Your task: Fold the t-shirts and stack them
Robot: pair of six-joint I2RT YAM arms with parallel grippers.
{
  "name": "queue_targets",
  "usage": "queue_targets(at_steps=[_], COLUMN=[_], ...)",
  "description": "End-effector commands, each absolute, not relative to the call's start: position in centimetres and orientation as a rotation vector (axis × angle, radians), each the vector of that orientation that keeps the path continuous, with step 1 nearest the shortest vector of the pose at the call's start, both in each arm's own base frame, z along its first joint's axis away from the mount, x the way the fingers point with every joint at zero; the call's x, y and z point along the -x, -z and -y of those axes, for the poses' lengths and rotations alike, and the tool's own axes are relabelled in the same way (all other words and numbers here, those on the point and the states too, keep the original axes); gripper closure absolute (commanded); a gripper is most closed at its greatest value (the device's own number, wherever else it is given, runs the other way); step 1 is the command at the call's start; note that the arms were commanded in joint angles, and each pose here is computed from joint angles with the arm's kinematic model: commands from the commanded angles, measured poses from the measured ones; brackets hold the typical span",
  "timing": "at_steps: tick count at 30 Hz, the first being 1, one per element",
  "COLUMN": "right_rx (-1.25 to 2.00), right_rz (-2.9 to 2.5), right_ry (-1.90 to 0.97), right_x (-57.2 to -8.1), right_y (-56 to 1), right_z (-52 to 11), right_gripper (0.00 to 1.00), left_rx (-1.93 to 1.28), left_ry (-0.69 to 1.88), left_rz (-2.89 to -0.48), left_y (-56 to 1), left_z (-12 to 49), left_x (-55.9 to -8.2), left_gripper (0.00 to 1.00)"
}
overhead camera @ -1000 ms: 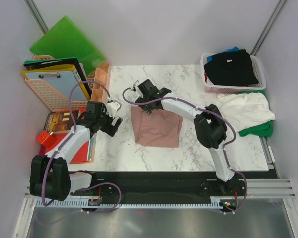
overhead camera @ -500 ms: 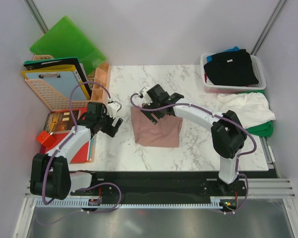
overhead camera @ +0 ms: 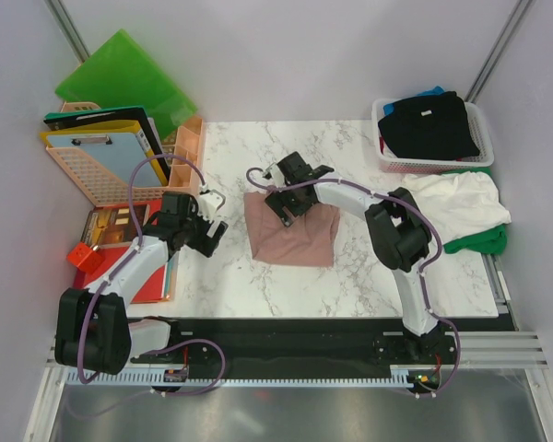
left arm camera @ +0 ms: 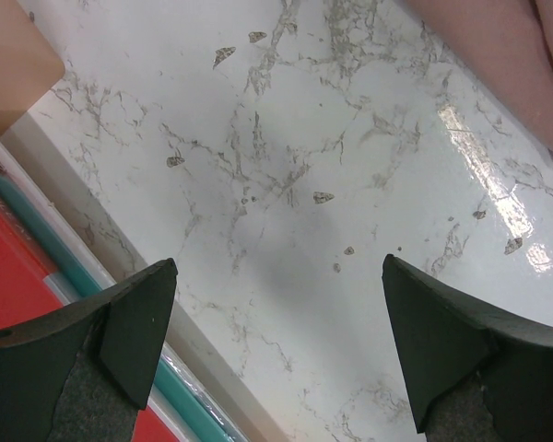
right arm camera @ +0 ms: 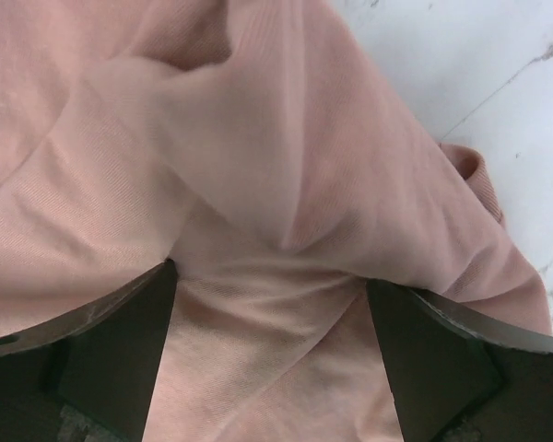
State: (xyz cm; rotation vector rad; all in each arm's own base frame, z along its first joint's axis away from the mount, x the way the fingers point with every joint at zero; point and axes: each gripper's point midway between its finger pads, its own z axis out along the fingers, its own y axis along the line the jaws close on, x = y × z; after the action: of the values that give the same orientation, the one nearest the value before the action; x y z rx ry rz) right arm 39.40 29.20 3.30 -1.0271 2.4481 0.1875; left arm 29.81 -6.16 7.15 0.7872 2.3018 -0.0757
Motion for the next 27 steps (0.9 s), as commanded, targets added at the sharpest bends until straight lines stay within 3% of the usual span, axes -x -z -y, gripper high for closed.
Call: queue_targets(at_steps=[1, 6, 12, 20, 24, 27], right_rx=[1.035, 1.193, 1.233, 1.192, 1.192, 1.326], right_rz=[-2.472, -2.593, -2.540, -2.181, -2.045, -2.029], right_ry=[-0.387, -0.643, -0.494, -0.308, -0.277, -0.308], right_x=[-39.5, -35.4, -36.7, -39.5, -38.0, -34.6], right_y=[-1.7, 1.3, 0.3, -13.0, -19.7, -20.0], right_z=[-31.5, -32.6, -31.2, -30.0, -28.5, -27.6], right_gripper=[0.08, 0.05, 0.02, 0.02, 0.02, 0.02], left_rx=[-0.771, -0.775, -0.775, -0.773, -0.767, -0.767], left_ry=[0.048, 0.036, 0.047, 0.023, 0.000, -0.024], left_rz=[-2.265, -2.266, -2.280, -2.270, -2.250, -2.237], left_y=[-7.9, -8.0, -7.5, -7.6, -7.8, -7.9], left_z=[5.9, 5.8, 5.8, 5.5, 5.3, 5.0], left_x=[-30.4, -30.8, -30.7, -30.6, -30.8, -31.0], left_gripper=[0.00, 0.00, 0.00, 0.00, 0.00, 0.00])
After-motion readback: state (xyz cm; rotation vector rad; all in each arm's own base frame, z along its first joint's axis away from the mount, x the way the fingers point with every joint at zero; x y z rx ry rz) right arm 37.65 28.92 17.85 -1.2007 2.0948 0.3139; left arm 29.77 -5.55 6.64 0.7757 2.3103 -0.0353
